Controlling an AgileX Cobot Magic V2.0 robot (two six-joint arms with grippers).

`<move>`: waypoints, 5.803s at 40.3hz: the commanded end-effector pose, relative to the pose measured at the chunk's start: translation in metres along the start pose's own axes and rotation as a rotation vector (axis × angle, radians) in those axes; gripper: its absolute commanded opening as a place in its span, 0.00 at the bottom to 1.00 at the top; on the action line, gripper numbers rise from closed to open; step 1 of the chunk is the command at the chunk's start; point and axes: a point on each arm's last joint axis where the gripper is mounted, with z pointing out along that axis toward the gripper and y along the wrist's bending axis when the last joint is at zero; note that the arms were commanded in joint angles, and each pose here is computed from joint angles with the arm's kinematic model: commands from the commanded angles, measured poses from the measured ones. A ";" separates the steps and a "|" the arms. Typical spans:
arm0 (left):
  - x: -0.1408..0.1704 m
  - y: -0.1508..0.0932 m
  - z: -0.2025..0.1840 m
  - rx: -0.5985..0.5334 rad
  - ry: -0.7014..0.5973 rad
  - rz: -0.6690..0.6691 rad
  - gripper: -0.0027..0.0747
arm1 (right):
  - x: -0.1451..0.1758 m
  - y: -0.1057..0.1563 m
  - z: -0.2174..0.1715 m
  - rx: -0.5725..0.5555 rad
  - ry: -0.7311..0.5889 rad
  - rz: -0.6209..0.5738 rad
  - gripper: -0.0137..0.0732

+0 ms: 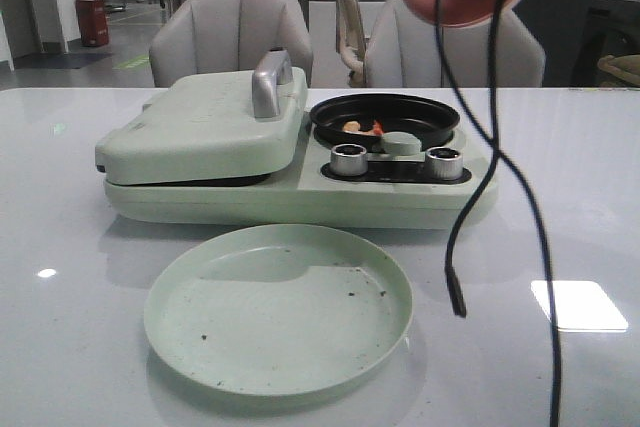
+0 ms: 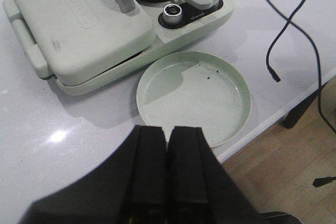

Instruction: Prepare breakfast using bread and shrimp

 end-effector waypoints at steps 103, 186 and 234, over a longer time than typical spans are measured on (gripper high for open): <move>-0.013 -0.001 -0.006 0.008 -0.104 -0.007 0.16 | 0.272 -0.085 -0.163 -0.599 0.103 0.381 0.28; 0.149 0.033 0.015 -0.591 -0.727 -0.150 0.16 | 0.274 -0.084 -0.163 -0.604 0.109 0.380 0.20; 0.149 0.033 0.015 -0.589 -0.727 -0.149 0.16 | 0.282 -0.083 -0.167 -0.575 0.048 0.406 0.20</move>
